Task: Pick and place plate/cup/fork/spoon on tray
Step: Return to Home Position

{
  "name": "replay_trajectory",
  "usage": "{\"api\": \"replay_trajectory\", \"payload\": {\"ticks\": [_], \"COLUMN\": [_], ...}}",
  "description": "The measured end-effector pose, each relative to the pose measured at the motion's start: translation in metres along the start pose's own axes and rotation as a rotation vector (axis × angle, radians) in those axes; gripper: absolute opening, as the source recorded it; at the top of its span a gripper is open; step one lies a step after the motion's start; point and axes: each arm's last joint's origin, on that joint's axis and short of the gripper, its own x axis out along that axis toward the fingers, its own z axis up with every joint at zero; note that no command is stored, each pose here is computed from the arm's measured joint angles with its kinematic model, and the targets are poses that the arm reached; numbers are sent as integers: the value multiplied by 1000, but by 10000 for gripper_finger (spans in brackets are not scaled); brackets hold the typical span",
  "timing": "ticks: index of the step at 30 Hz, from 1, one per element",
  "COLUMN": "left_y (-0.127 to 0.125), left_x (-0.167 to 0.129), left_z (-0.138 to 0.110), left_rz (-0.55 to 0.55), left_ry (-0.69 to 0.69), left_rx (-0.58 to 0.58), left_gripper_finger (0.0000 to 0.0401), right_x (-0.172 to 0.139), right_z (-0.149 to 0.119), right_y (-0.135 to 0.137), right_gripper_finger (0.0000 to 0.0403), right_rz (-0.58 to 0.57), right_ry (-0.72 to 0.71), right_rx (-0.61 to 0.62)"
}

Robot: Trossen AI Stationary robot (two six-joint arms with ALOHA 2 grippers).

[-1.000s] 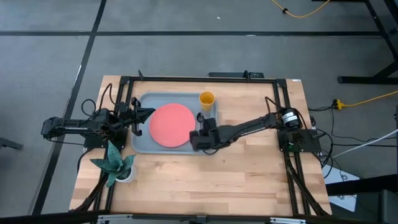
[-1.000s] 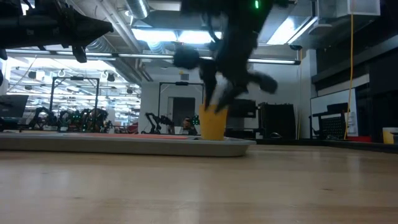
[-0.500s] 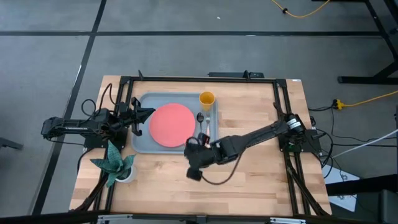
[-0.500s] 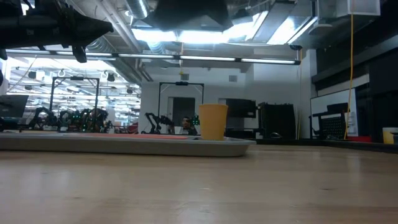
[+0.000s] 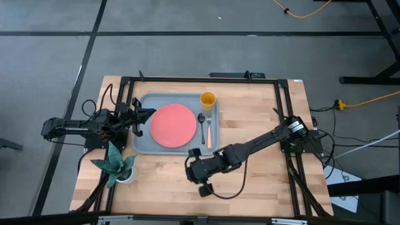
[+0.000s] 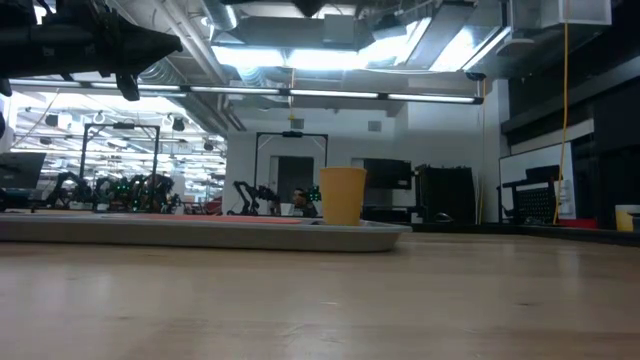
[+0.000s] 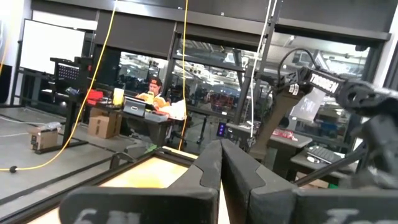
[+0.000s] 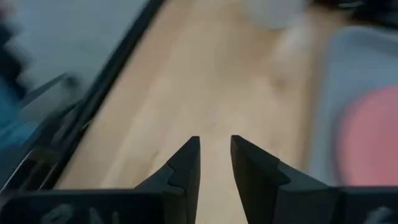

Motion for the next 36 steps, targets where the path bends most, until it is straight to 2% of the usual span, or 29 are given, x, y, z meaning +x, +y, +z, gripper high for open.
{"api": "replay_trajectory", "payload": {"ticks": [4,6,11,16,20,23,26,30,36], "left_y": [0,0,0,0,0,0,0,0,0], "left_x": [0,0,0,0,0,0,0,0,0], "left_z": [0,0,0,0,0,0,0,0,0], "left_rz": [0,0,0,0,0,0,0,0,0], "left_ry": [0,0,0,0,0,0,0,0,0], "left_rx": [0,0,0,0,0,0,0,0,0], "left_gripper_finger": [0,0,0,0,0,0,0,0,0], "right_x": [11,8,-9,-50,-76,-93,-108,-121,-136], "right_z": [-27,-45,-108,-170,-228,-258,-275,-279,-272], "right_y": [-10,-17,-35,-52,-45,-38,-32,-31,-34], "right_gripper_finger": [94,94,94,94,94,94,94,94,94], "right_rz": [171,182,75,2,-160,-179,-92,-37,-35], "right_ry": [31,10,-39,-58,11,-8,-51,-125,-228], "right_rx": [-74,-74,-37,61,125,231,315,364,277]}}
